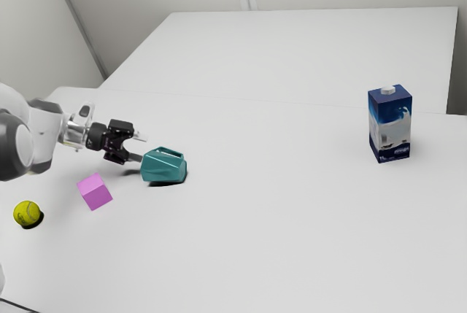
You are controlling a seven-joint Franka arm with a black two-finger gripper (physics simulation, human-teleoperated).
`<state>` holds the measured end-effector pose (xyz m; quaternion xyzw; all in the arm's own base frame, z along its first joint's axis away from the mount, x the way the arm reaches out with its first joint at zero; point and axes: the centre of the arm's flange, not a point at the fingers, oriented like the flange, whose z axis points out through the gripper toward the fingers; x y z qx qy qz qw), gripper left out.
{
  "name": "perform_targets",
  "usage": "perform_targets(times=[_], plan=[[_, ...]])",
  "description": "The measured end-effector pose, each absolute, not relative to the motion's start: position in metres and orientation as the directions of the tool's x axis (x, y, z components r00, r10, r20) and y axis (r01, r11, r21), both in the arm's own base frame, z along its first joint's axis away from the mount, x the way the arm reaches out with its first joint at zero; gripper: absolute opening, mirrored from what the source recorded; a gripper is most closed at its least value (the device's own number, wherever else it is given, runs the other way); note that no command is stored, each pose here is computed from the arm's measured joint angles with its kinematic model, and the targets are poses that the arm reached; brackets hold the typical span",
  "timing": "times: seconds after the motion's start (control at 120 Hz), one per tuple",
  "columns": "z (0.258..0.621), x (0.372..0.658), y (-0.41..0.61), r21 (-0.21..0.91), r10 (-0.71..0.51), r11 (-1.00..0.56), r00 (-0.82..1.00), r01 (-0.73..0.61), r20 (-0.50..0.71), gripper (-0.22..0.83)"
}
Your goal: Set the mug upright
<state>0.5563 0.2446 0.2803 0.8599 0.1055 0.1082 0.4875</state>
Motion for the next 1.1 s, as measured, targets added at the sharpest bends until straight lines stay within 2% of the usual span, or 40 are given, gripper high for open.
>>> perform_targets(times=[0.25,0.567,0.633,0.767,0.858,0.942,1.1], plan=[[0.278,0.552,0.224,0.865,0.253,-0.502,0.955,-0.006,0.154,0.61],[0.269,0.544,0.208,0.86,0.227,-0.507,0.955,-0.049,0.189,0.6],[0.267,0.543,0.208,0.86,0.227,-0.508,0.954,-0.053,0.193,0.52],[0.264,0.541,0.207,0.86,0.234,-0.508,0.951,-0.057,0.202,0.21],[0.263,0.541,0.207,0.859,0.235,-0.509,0.95,-0.06,0.206,0.05],[0.262,0.541,0.207,0.858,0.235,-0.51,0.95,-0.062,0.208,-0.03],[0.262,0.54,0.208,0.855,0.234,-0.514,0.949,-0.065,0.213,-0.08]])
